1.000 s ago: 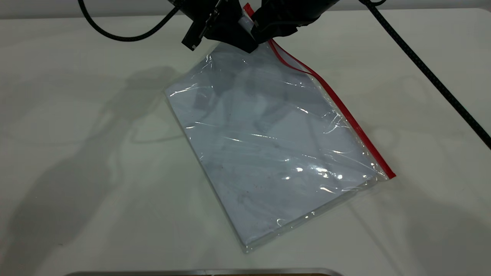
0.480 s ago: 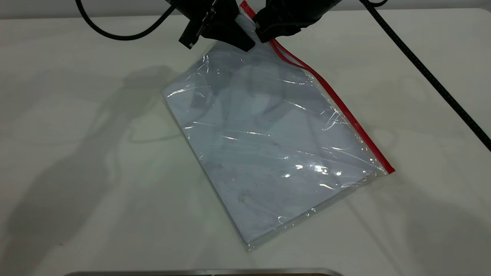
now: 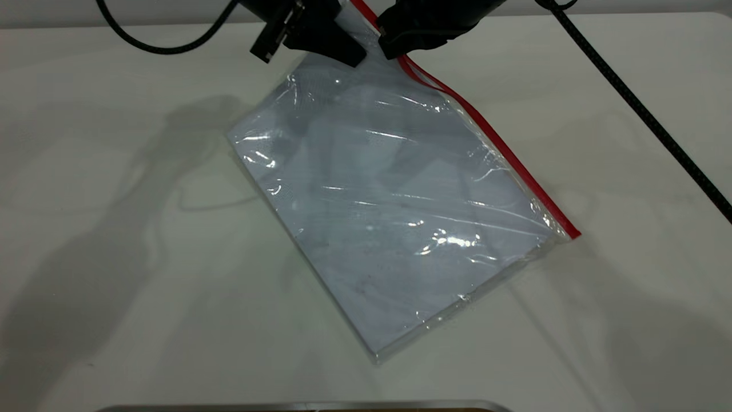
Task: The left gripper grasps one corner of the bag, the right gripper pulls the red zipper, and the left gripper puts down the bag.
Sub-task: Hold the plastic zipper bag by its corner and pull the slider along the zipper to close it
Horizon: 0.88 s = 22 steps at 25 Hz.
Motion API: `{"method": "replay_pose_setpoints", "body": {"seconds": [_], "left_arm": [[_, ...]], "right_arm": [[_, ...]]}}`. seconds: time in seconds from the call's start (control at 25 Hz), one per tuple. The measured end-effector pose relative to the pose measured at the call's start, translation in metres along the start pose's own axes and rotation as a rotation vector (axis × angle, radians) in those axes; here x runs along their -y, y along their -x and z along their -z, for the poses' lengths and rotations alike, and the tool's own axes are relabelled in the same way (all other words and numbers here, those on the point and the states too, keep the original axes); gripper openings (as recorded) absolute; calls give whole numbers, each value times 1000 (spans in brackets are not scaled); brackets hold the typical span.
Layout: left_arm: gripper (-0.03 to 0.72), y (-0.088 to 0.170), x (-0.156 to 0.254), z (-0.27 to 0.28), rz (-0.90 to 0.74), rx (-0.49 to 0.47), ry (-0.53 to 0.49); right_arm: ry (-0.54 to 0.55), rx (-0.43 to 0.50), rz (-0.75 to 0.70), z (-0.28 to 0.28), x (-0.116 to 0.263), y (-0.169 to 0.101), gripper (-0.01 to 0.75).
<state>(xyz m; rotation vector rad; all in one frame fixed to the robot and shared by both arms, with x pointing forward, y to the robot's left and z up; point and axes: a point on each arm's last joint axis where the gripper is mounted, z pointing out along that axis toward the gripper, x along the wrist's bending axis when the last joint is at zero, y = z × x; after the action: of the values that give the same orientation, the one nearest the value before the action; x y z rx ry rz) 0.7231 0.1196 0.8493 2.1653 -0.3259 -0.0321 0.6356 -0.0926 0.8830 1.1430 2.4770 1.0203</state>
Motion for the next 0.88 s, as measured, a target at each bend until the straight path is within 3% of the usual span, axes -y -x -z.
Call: {"method": "replay_pose_setpoints", "body": {"seconds": [0.52, 0.88], "left_arm": [[51, -1, 12, 14, 46, -28, 1], [51, -3, 33, 39, 124, -83, 5]], "right_arm": [[-55, -25, -81, -17, 24, 20, 33], [-136, -31, -179, -19, 58, 59, 35]]}}
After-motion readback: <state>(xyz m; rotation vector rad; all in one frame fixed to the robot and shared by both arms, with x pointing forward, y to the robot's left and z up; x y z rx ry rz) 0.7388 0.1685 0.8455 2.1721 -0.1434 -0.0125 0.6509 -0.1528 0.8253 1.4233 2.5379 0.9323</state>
